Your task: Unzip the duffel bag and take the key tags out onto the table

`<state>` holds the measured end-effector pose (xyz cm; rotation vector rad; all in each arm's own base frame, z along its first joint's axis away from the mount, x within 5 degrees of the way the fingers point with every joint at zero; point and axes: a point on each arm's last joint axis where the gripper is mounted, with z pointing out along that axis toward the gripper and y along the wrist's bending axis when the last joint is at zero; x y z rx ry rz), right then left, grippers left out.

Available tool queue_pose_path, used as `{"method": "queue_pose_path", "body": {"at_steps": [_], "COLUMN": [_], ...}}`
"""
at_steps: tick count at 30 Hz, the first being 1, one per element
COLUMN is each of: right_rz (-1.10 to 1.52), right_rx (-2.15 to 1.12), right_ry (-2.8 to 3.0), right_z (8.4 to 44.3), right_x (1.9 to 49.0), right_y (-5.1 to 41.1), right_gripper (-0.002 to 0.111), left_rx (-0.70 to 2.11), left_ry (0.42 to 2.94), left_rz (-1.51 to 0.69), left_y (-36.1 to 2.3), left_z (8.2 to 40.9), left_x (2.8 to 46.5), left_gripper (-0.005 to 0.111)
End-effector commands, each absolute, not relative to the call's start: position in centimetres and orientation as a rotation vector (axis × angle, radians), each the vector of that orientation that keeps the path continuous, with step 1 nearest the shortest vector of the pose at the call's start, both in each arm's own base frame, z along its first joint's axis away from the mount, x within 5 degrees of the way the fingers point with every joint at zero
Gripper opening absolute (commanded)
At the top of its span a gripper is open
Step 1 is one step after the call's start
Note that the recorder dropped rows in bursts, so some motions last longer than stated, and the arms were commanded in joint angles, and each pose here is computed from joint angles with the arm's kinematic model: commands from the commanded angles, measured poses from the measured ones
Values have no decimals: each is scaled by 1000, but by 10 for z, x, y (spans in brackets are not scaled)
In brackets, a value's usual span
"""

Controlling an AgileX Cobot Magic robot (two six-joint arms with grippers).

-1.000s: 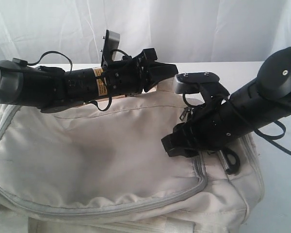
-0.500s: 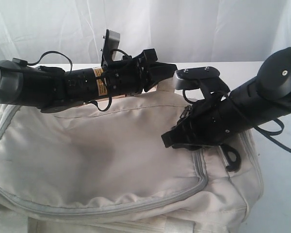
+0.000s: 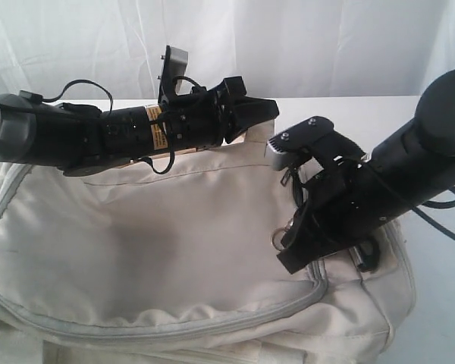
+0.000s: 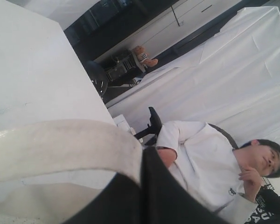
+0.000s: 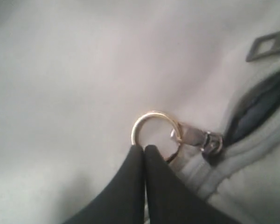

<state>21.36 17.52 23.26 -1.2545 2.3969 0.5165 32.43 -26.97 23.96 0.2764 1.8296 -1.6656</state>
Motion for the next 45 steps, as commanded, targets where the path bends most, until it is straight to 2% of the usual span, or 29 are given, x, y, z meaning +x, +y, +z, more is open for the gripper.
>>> {"method": "queue_pose_path", "body": {"at_steps": [1,10,12,13,14,15,17,20,24,41,45], "right_rz": [469,432,409,396,393,385,345,238,134,226,236], "right_rx": [-1330,-1298,-1386,-1424,-1438,-1495,-1663,-1880,-1940,-1984,-2001], "right_ry": [2304,2186,2140,2122,2113,2083,1961,1688,1618,1746,1767], "right_z": [252,277,275,273,272,269,265,265,260,223,215], "right_x": [205,196,196,197,197,198,195,193,200,212,214], "right_y": [167,159,160,161,161,163,169,178,177,189,190], "right_gripper": [0,2,17,36,44,62,70,67,67,67,62], "left_rx": [348,348,348,348,348,348,348,352,356,345,345], "left_ry": [1700,1700,1700,1700,1700,1700,1700,1702,1703,1696,1696], "left_rz": [-1778,-1778,-1778,-1778,-1778,-1778,-1778,-1777,-1776,-1776,-1776], "left_y": [-271,-271,-271,-271,-271,-271,-271,-271,-271,-270,-270], "left_z": [265,265,265,265,265,265,265,264,264,266,266], "left_x": [313,313,313,313,313,313,313,313,313,314,314], "left_gripper": [0,0,0,0,0,0,0,0,0,0,0]}}
